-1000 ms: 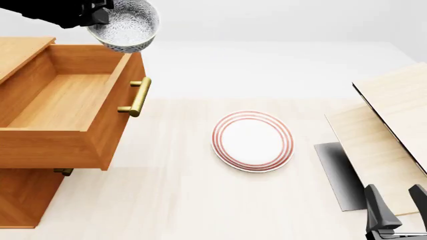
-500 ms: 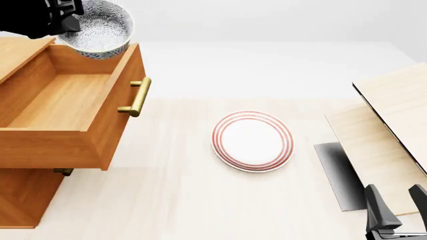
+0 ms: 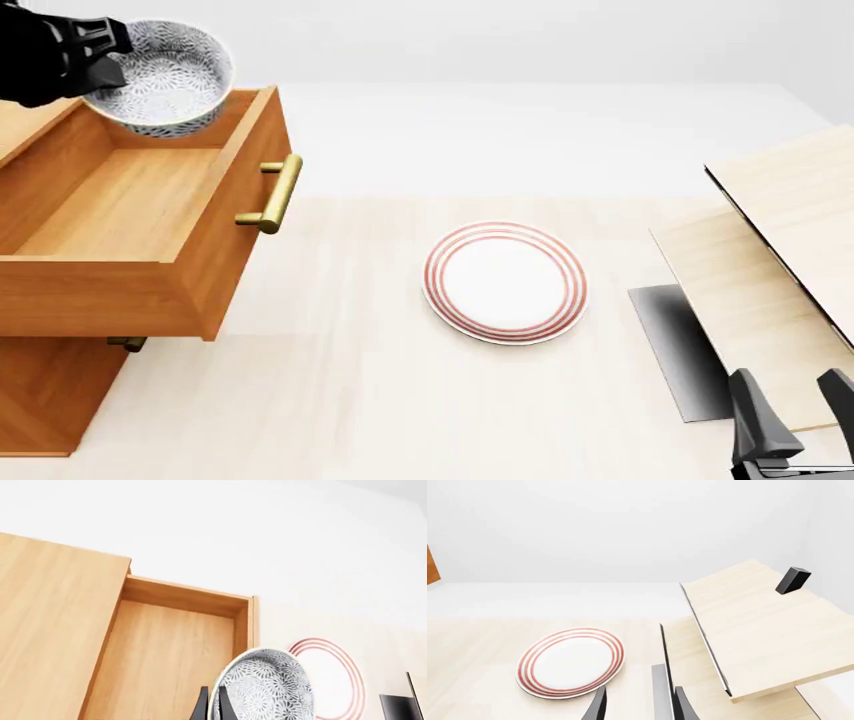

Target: Open the top drawer of the cabinet and put the bowl in it.

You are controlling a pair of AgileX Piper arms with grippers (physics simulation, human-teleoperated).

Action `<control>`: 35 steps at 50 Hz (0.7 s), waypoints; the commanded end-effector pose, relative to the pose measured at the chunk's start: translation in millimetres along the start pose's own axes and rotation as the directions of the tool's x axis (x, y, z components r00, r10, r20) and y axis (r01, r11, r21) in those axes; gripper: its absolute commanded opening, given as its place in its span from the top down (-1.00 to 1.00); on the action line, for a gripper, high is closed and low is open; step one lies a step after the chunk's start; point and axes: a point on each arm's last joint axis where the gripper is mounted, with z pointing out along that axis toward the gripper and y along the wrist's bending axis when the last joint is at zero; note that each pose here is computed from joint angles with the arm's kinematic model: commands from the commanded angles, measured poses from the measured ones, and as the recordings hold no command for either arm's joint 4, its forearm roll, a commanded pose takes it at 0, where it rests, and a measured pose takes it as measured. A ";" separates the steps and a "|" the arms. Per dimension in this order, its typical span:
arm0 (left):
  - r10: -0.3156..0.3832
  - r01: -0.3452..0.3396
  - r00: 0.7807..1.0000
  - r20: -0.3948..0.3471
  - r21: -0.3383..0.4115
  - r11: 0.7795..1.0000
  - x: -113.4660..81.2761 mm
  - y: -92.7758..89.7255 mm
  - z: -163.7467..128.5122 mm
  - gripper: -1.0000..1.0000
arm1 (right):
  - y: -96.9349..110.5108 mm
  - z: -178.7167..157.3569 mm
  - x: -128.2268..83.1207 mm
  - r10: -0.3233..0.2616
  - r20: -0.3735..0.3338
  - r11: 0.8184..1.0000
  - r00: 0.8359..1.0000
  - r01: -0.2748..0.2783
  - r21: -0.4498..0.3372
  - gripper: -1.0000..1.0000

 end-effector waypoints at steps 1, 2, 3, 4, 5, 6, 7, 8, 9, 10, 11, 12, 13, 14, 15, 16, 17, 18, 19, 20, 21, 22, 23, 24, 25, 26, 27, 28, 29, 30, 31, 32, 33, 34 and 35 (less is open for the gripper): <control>-0.022 0.022 1.000 0.012 -0.015 1.000 5.3 7.3 -3.5 1.00 | 0.0 -0.2 0.2 0.000 0.001 1.000 1.000 0.000 -0.001 -1.00; -0.024 0.024 1.000 0.012 -0.020 1.000 5.6 8.7 -3.1 1.00 | 0.0 -0.1 0.2 0.000 0.001 1.000 1.000 0.000 -0.001 -1.00; -0.026 0.026 1.000 0.012 -0.019 0.999 6.0 8.6 -3.1 1.00 | 0.0 -0.2 0.2 0.000 0.001 1.000 1.000 0.000 0.000 -1.00; -0.026 0.026 1.000 0.010 -0.020 0.999 6.4 8.9 -2.8 1.00 | 0.0 -0.2 0.2 0.000 0.001 1.000 1.000 0.000 -0.001 -1.00; -0.027 0.027 1.000 0.011 -0.023 0.999 6.4 9.9 -2.9 1.00 | 0.0 -0.2 0.2 0.000 0.001 1.000 1.000 0.000 -0.001 -1.00; -0.028 0.028 1.000 0.011 -0.023 0.999 6.6 9.9 -3.0 1.00 | 0.0 -0.1 0.2 0.000 0.001 1.000 1.000 0.000 -0.001 -1.00; -0.028 0.028 1.000 0.009 -0.026 0.999 7.0 10.6 -2.6 1.00 | 0.0 -0.1 0.2 0.000 0.000 1.000 1.000 0.000 -0.001 -1.00; -0.028 0.028 1.000 0.010 -0.027 0.999 7.2 11.1 -2.7 1.00 | 0.0 -0.1 0.2 0.000 0.001 1.000 1.000 0.000 0.000 -1.00; -0.027 0.028 1.000 0.010 -0.029 0.999 7.1 11.6 -2.8 1.00 | 0.0 -0.2 0.2 0.000 0.001 1.000 1.000 0.000 -0.001 -1.00; -0.027 0.027 1.000 0.008 -0.030 0.999 7.6 12.1 -2.0 1.00 | 0.0 -0.2 0.2 0.000 0.001 1.000 1.000 0.000 -0.001 -1.00; -0.027 0.028 1.000 0.009 -0.034 0.999 7.7 13.2 -2.1 1.00 | 0.0 -0.1 0.2 0.000 0.000 1.000 1.000 0.000 0.000 -1.00; -0.030 0.030 1.000 0.010 -0.035 0.999 7.9 13.7 -2.1 1.00 | 0.0 -0.2 0.2 0.000 0.001 1.000 1.000 0.000 -0.001 -1.00; -0.036 0.036 0.999 0.009 -0.035 0.999 8.7 14.0 -1.8 1.00 | 0.0 -0.1 0.2 0.000 0.000 1.000 1.000 0.000 0.000 -1.00; -0.035 0.035 0.999 0.009 -0.041 0.999 8.5 15.5 -1.6 1.00 | 0.1 -0.2 0.2 0.000 0.001 1.000 1.000 0.000 -0.001 -1.00; -0.034 0.034 0.999 0.008 -0.044 0.998 8.5 16.6 -1.1 1.00 | 0.0 -0.2 0.2 0.000 0.001 1.000 1.000 0.000 0.000 -1.00; -0.035 0.036 0.999 0.009 -0.044 0.998 8.7 16.6 -1.2 1.00 | 0.0 -0.1 0.2 0.000 0.001 1.000 1.000 0.000 -0.001 -1.00; -0.039 0.039 0.999 0.010 -0.047 0.998 8.7 17.5 -1.2 1.00 | 0.0 -0.1 0.2 0.000 0.001 1.000 1.000 0.000 0.000 -1.00; -0.038 0.038 0.999 0.010 -0.048 0.998 8.7 17.7 -1.2 1.00 | 0.0 -0.1 0.2 0.000 0.001 1.000 1.000 0.000 0.000 -1.00; -0.039 0.039 0.999 0.011 -0.049 0.998 8.7 18.3 -1.2 1.00 | 0.0 -0.1 0.2 0.000 0.000 1.000 1.000 0.000 0.000 -1.00; -0.041 0.041 0.999 0.012 -0.053 0.998 8.5 19.5 -1.2 1.00 | 0.0 -0.1 0.2 0.000 0.001 1.000 1.000 0.000 0.000 -1.00; -0.041 0.041 0.999 0.011 -0.054 0.998 8.8 19.7 -0.6 1.00 | 0.0 -0.1 0.2 0.000 0.001 1.000 1.000 0.000 0.000 -1.00; -0.042 0.042 0.999 0.011 -0.055 0.998 9.0 20.1 -0.5 1.00 | 0.0 -0.1 0.2 0.000 0.001 1.000 1.000 0.000 0.000 -1.00; -0.043 0.044 0.999 0.015 -0.057 0.997 8.9 20.9 -1.0 1.00 | 0.0 -0.1 0.2 0.000 0.000 1.000 1.000 0.000 0.000 -1.00; -0.046 0.047 0.999 0.015 -0.058 0.997 9.3 21.4 -1.0 1.00 | 0.0 -0.2 0.2 0.000 0.001 1.000 1.000 0.000 0.000 -1.00; -0.055 0.056 0.998 0.020 -0.062 0.997 9.5 22.9 -1.8 1.00 | 0.0 -0.2 0.2 0.000 0.001 1.000 1.000 0.000 0.000 -1.00; -0.051 0.052 0.999 0.019 -0.066 0.996 9.7 24.0 -2.0 1.00 | 0.0 -0.2 0.2 0.000 0.001 1.000 1.000 0.000 0.000 -1.00; -0.054 0.055 0.998 0.019 -0.065 0.996 10.2 23.8 -2.0 1.00 | 0.0 -0.1 0.2 0.000 0.000 1.000 1.000 0.000 0.000 -1.00; -0.057 0.058 0.998 0.018 -0.072 0.996 11.0 26.2 -1.1 1.00 | 0.0 -0.1 0.2 0.000 0.000 1.000 1.000 0.000 -0.001 -1.00; -0.057 0.058 0.998 0.018 -0.072 0.996 11.0 26.2 -1.1 1.00 | 0.0 -0.1 0.2 0.000 0.000 1.000 1.000 0.000 -0.001 -1.00; -0.066 0.067 0.998 0.021 -0.075 0.995 12.4 27.5 -1.0 1.00 | 0.0 -0.2 0.2 0.000 0.001 1.000 1.000 0.000 0.000 -1.00; -0.066 0.067 0.998 0.021 -0.075 0.995 12.5 27.5 -1.0 1.00 | 0.0 -0.2 0.2 0.000 0.001 1.000 1.000 0.000 0.000 -1.00; -0.072 0.073 0.997 0.020 -0.082 0.994 13.4 29.8 0.4 1.00 | 0.0 -0.1 0.2 0.000 0.000 1.000 1.000 0.000 0.000 -1.00; -0.073 0.074 0.997 0.019 -0.083 0.994 14.1 30.2 1.4 1.00 | 0.0 -0.2 0.2 0.000 0.001 1.000 1.000 0.000 -0.001 -1.00; -0.074 0.075 0.997 0.019 -0.083 0.994 14.5 30.4 2.2 1.00 | 0.0 -0.1 0.2 0.000 0.000 1.000 1.000 0.000 0.000 -1.00; -0.075 0.076 0.997 0.018 -0.085 0.993 14.9 31.1 2.9 1.00 | 0.0 -0.2 0.2 0.000 0.001 1.000 1.000 0.000 -0.001 -1.00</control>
